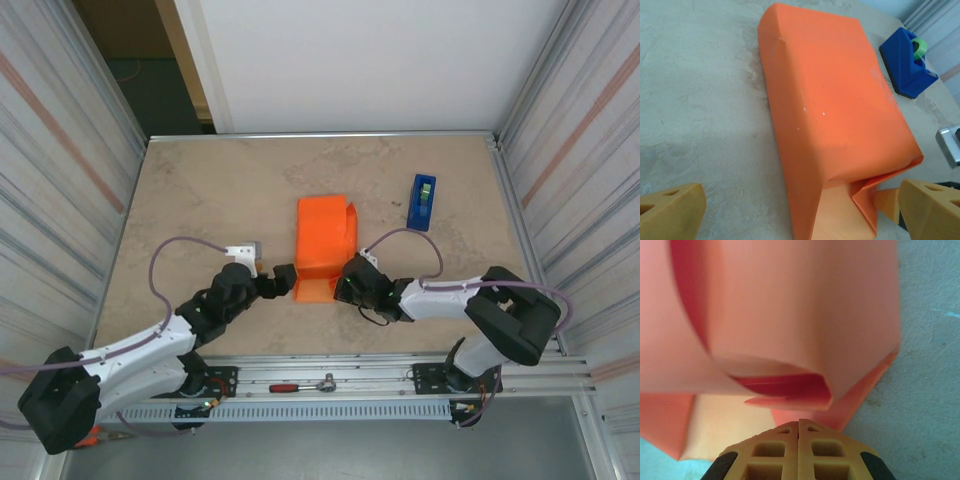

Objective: Wrap the gift box in paper

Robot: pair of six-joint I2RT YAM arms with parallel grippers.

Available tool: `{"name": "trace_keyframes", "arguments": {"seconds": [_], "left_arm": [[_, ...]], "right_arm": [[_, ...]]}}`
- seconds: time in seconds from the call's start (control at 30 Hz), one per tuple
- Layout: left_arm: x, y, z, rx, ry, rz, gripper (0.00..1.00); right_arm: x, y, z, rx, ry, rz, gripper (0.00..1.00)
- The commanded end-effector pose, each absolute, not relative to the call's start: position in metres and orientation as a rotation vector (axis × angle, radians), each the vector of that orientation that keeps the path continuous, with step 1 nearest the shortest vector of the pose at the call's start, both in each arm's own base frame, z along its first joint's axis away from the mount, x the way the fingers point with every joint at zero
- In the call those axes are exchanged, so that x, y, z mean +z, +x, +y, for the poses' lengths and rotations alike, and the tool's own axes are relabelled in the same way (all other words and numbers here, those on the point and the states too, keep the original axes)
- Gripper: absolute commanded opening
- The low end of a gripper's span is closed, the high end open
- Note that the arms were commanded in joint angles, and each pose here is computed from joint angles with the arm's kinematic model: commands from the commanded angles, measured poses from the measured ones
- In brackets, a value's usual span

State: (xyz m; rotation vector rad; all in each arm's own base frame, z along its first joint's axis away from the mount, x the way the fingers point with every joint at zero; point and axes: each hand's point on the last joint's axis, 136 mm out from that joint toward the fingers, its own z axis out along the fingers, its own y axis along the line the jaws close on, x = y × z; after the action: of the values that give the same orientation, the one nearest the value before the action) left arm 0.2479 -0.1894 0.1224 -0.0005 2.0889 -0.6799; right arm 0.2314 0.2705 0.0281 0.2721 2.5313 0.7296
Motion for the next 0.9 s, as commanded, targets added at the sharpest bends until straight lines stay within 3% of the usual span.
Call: {"name": "trace_keyframes", "arguments": {"seconds": [0.0, 0.17, 0.5, 0.87], "left_arm": [[0.121, 0.25, -0.184, -0.672, -0.053, 2.114, 0.99], [0.107, 0.246, -0.188, -0.648, 0.012, 2.202, 0.95], [0.096, 0.242, -0.203, -0.68, 0.122, 2.256, 0.65], [0.081, 0.237, -0.215, -0.705, 0.187, 2.308, 0.53]], "right_arm": [[0.022, 0.236, 0.272, 0.715, 0.312, 2.519, 0.0], [0.016, 0.229, 0.267, 0.743, 0.353, 2.52, 0.0], [0.043, 0.234, 0.266, 0.734, 0.31, 2.483, 0.0], [0.02, 0.238, 0.278, 0.743, 0.309, 2.538, 0.0]]}}
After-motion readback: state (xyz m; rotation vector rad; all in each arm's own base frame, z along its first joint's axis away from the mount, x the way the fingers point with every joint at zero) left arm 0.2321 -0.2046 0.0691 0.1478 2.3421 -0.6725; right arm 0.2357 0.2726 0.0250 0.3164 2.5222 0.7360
